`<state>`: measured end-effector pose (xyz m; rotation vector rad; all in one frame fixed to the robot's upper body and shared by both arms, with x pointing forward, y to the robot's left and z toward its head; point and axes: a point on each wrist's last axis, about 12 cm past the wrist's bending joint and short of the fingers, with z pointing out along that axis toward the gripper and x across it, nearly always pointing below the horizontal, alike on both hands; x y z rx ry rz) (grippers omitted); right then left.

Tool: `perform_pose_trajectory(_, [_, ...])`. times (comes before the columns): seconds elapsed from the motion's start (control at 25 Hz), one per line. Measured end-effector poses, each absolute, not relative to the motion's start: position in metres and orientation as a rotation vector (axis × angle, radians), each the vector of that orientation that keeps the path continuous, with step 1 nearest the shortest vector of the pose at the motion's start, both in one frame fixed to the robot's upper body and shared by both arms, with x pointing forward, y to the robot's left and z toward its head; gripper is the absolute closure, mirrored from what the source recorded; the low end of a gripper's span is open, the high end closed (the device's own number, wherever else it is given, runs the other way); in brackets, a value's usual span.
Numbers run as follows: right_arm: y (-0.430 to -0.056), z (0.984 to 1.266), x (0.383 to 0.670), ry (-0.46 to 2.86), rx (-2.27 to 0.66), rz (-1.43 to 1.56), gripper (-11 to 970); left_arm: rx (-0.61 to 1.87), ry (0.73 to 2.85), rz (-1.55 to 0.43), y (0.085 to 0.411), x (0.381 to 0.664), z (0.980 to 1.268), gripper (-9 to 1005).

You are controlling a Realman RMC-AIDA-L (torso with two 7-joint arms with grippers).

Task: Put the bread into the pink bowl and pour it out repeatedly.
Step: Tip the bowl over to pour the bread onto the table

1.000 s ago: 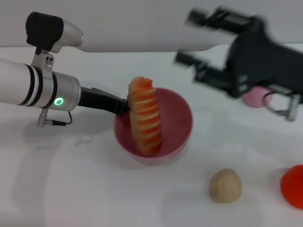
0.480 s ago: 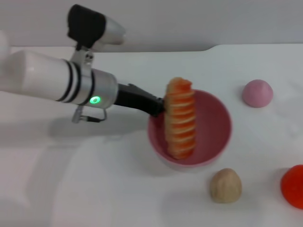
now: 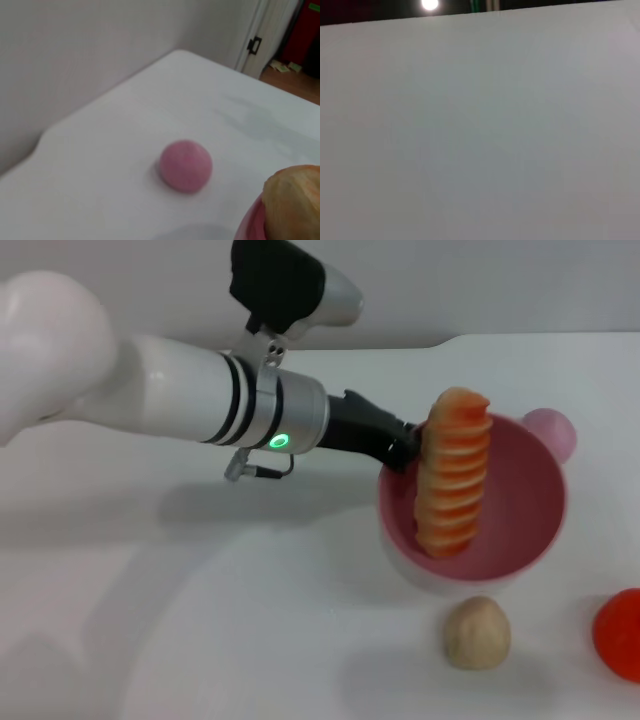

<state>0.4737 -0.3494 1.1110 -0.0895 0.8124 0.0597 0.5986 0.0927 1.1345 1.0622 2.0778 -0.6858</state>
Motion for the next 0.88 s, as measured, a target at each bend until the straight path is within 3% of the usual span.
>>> perform_pose_trajectory(0.52, [-0.352, 1.106, 0.463, 0.808, -0.078, 0.050, 352, 1.151, 1.761, -0.471, 0.053, 0.584, 1.127, 948])
perform_pose_trajectory(0.88, [-0.349, 1.106, 0.465, 0.805, -0.083, 0.067, 352, 1.143, 1.627, -0.325, 0.048, 0.583, 1.122, 948])
